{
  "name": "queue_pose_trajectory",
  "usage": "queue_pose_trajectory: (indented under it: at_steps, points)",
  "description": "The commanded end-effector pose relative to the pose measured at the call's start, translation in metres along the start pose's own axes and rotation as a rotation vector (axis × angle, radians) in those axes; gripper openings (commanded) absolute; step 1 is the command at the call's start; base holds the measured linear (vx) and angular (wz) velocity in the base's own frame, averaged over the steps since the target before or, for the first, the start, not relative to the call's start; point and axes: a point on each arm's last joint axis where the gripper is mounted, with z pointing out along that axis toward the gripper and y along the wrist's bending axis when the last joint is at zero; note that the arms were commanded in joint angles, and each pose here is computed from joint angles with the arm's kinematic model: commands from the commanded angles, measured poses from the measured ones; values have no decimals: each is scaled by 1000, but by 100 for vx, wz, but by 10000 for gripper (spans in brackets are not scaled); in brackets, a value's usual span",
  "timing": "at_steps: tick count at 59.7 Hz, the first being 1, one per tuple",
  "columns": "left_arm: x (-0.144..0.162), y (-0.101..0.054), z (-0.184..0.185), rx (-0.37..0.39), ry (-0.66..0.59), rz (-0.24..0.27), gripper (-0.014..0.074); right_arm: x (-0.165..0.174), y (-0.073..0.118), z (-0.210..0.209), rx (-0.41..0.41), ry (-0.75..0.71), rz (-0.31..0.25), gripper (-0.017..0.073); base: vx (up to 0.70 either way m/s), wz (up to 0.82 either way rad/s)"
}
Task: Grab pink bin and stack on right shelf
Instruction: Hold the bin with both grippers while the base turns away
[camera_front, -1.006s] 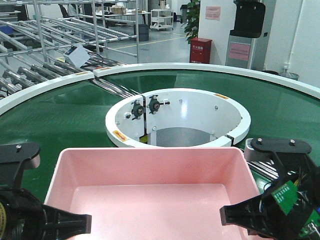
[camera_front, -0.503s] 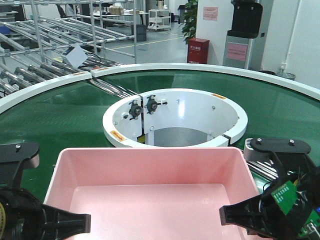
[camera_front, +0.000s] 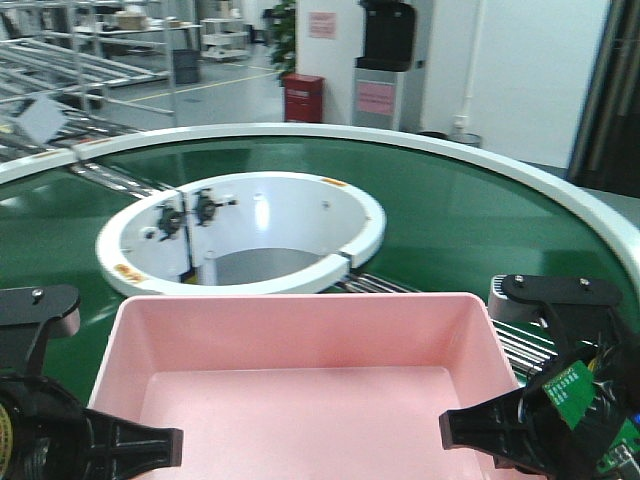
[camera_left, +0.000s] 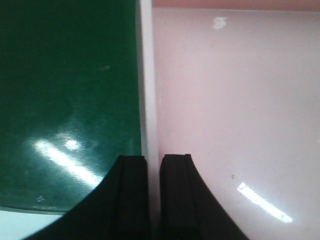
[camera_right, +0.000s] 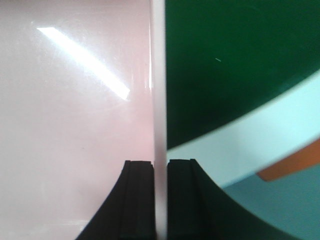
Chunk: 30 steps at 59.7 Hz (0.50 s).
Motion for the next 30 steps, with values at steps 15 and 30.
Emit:
queue_pose_trajectory:
  at_steps: [15, 30]
  points:
    - [-11, 1, -15, 51, -101, -1, 39, -10, -4, -15, 3, -109, -21, 102, -11, -50]
    - [-11, 1, -15, 50, -100, 0, 39, -9, -4, -15, 3, -109, -22, 102, -12, -56]
